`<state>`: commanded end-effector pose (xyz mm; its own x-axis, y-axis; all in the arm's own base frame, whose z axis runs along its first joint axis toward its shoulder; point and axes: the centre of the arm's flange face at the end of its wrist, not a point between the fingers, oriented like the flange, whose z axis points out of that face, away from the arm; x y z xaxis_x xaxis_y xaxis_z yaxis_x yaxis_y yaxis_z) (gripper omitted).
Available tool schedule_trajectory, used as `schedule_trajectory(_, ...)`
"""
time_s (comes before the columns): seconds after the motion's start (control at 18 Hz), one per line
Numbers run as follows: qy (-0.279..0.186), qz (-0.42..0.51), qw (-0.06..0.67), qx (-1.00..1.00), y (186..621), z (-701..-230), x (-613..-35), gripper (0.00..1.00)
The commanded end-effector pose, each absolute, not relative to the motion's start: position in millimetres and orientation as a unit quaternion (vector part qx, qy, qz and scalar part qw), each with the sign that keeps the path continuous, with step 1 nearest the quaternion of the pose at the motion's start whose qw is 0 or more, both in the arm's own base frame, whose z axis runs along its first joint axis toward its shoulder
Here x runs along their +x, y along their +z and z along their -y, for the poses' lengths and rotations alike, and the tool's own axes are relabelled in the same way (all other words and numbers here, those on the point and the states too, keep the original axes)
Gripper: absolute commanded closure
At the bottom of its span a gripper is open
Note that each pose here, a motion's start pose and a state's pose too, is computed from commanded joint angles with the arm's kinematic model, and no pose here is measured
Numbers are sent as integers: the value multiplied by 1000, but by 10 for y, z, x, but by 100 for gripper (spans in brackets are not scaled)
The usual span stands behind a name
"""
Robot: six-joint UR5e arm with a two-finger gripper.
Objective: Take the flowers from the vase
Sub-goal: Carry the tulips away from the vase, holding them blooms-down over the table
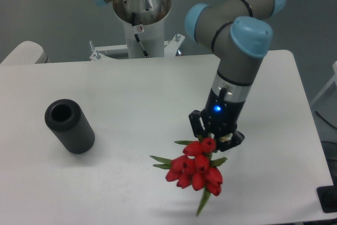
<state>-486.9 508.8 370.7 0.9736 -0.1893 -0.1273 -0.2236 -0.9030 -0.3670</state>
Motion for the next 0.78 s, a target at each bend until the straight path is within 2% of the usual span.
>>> schedule_trajectory(0.17, 40, -129, 131, -982, 3596, -5121, -4987, 97)
schedule_trajectory(0.33, 40, -177, 107, -978, 3473, -5156, -5099, 97)
schedule_trajectory(0.5, 53, -185, 66, -979, 3381, -5168, -5154, 97)
schedule_trajectory(0.78, 53, -189, 58, -979, 3271, -5242, -5173, 97)
